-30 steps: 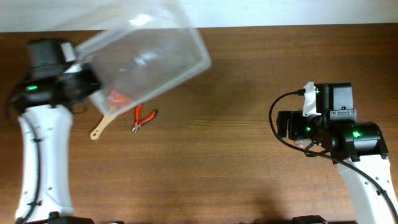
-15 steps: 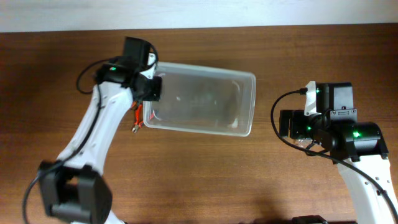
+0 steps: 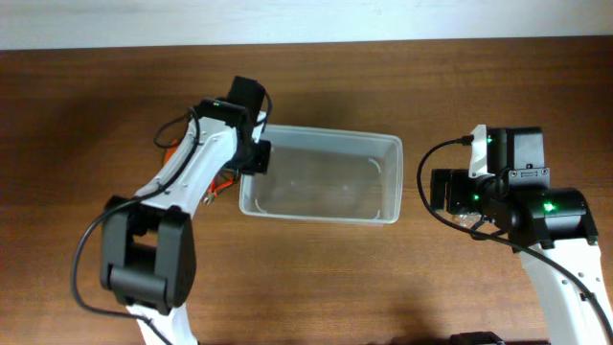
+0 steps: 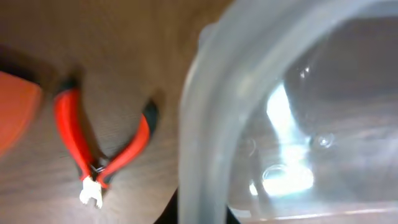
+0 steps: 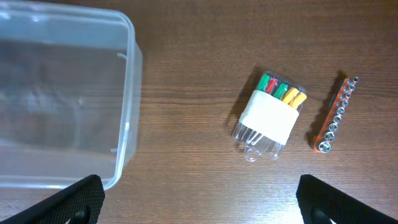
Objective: Pack container
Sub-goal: 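Carry the container right and set it down at table center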
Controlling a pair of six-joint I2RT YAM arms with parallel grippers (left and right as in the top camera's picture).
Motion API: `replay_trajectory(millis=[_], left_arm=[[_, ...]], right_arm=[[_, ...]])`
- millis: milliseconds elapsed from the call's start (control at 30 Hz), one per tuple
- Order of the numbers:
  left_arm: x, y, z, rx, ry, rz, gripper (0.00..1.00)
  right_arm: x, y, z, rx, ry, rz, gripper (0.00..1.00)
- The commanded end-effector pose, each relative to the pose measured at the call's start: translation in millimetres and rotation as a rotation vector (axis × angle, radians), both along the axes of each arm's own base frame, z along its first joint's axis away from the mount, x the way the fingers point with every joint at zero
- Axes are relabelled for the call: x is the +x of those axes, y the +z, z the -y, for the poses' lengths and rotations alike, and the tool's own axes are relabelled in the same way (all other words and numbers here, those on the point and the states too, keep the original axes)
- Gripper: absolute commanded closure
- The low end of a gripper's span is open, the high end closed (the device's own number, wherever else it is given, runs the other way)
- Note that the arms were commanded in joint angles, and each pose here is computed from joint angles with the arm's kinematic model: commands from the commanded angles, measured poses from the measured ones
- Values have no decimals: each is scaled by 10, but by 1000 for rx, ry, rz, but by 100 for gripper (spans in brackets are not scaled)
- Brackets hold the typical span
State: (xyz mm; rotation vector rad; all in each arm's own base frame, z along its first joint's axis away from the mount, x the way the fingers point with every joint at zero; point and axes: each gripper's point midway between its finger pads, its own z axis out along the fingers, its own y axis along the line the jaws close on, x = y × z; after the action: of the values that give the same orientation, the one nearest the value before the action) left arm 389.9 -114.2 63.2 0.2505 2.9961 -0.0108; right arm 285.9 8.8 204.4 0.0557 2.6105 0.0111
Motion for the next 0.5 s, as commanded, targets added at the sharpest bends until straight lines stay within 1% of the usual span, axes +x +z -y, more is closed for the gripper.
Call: replay_trajectory(millis=[0, 133, 467], left_arm=[[-66, -110, -25, 24, 14, -54, 98], [-184, -142, -52, 40, 20, -106, 98], [-437, -133, -131, 69, 139, -207, 98]], right_arm=[[50, 94, 35, -11, -14, 28, 1], [49, 93, 35, -11, -14, 27, 1], [32, 83, 35, -26, 11, 19, 1]])
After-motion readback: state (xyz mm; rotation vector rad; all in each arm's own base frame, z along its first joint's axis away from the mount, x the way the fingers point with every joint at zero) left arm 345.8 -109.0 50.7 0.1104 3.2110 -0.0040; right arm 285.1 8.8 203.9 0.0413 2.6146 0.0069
